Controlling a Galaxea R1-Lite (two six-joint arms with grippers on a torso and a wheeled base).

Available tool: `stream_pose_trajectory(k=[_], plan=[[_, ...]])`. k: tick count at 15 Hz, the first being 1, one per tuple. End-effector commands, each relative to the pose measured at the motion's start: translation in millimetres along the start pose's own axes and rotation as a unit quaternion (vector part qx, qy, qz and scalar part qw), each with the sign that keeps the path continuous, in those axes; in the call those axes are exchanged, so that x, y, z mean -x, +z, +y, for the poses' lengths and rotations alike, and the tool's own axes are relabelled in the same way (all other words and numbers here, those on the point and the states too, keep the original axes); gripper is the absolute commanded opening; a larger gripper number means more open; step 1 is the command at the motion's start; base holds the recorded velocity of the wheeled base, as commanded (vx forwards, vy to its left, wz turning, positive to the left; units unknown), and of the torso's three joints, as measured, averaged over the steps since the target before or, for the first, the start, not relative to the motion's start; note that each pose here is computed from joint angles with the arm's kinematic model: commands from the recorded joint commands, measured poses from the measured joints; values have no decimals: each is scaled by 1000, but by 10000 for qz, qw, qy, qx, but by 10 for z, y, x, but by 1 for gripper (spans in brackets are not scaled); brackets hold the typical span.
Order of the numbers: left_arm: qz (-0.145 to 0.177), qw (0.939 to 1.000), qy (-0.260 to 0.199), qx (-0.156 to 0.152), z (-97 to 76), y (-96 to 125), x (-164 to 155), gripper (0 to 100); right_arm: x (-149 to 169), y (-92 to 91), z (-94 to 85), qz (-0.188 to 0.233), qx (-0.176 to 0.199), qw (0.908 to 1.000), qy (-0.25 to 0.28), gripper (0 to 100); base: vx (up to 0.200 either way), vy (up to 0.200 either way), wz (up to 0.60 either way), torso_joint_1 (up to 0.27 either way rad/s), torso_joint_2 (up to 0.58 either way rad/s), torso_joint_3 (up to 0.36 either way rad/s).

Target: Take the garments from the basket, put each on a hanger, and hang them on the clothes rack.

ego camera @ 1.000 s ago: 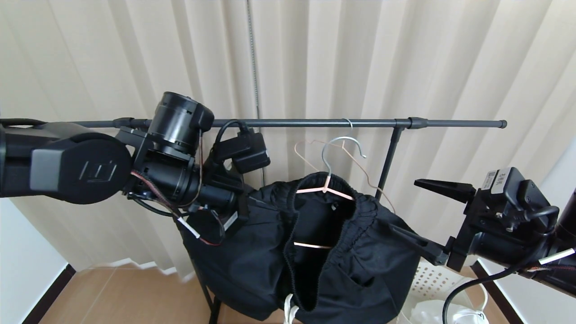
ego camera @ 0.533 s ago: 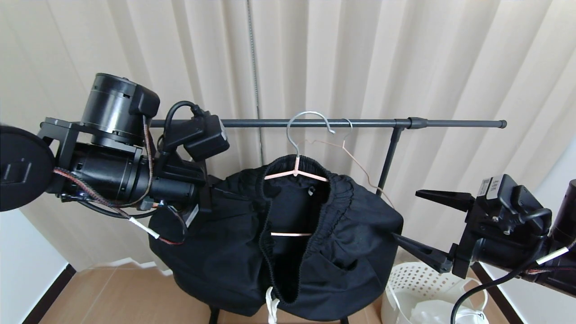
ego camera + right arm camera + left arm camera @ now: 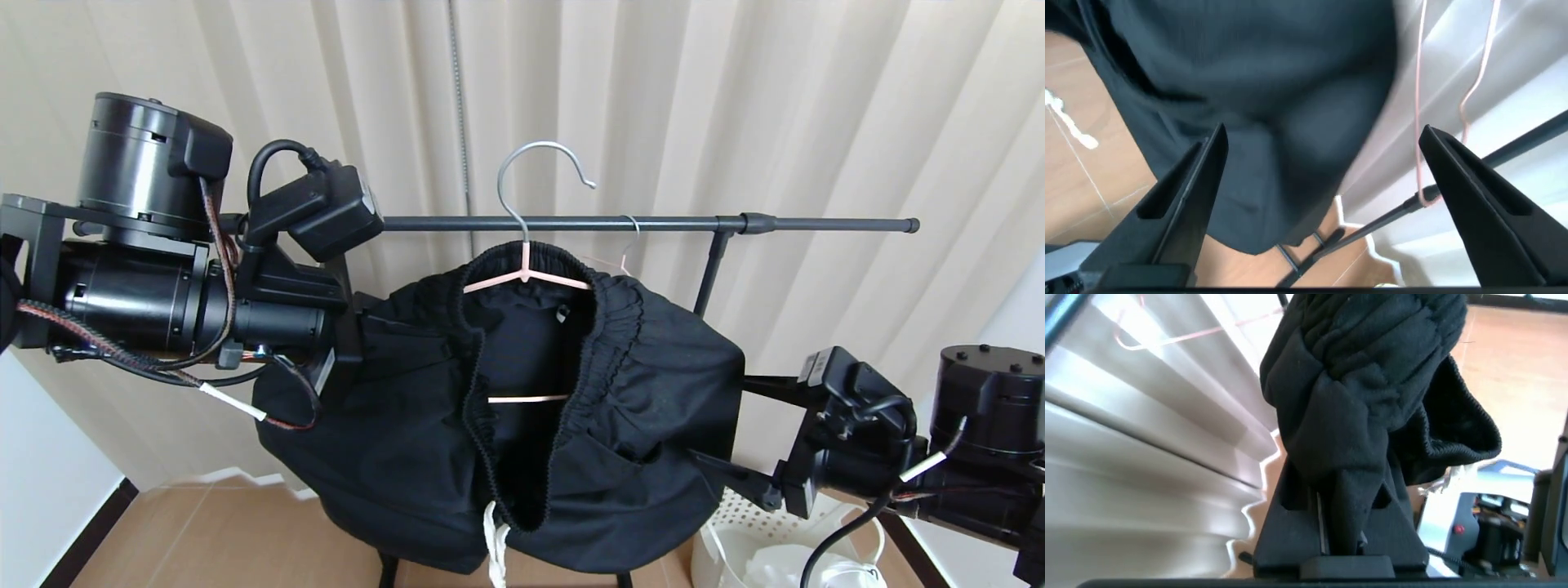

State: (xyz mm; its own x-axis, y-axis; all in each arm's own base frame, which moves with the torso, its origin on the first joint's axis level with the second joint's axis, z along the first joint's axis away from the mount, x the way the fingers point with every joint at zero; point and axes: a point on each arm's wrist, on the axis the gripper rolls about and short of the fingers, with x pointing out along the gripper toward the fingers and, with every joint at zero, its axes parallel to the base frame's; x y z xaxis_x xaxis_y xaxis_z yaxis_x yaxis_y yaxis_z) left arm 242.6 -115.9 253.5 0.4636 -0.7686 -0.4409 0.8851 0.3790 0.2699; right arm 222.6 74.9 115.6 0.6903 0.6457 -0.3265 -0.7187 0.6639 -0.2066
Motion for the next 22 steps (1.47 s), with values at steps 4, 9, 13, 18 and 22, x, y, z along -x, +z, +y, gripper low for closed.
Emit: stream_pose_trajectory(k=[4, 9, 13, 18, 22], plan=[[-98, 9999, 39, -61, -2, 27, -13, 0, -264, -197, -66, 254, -96, 9995, -157, 100, 0, 0, 0, 0, 0, 0], [-107, 9999, 12, -74, -20, 33, -14, 0, -390, -192, -159, 122, -444, 9982, -396, 100, 0, 0, 0, 0, 0, 0], [-97, 9999, 22, -63, -18, 24, -8, 0, -328, -180, -252, 45, -492, 9970, -598, 0, 0, 0, 0, 0, 0, 0], [-91, 10000, 41, 0, -81, -3, 73, 0, -279, -206, -420, 17, -549, 9945, -896, 0, 0, 0, 0, 0, 0, 0], [-138, 9997, 185, 59, -134, -16, 232, 0, -260, -225, -519, 20, -587, 9927, -1055, 0, 0, 0, 0, 0, 0, 0]])
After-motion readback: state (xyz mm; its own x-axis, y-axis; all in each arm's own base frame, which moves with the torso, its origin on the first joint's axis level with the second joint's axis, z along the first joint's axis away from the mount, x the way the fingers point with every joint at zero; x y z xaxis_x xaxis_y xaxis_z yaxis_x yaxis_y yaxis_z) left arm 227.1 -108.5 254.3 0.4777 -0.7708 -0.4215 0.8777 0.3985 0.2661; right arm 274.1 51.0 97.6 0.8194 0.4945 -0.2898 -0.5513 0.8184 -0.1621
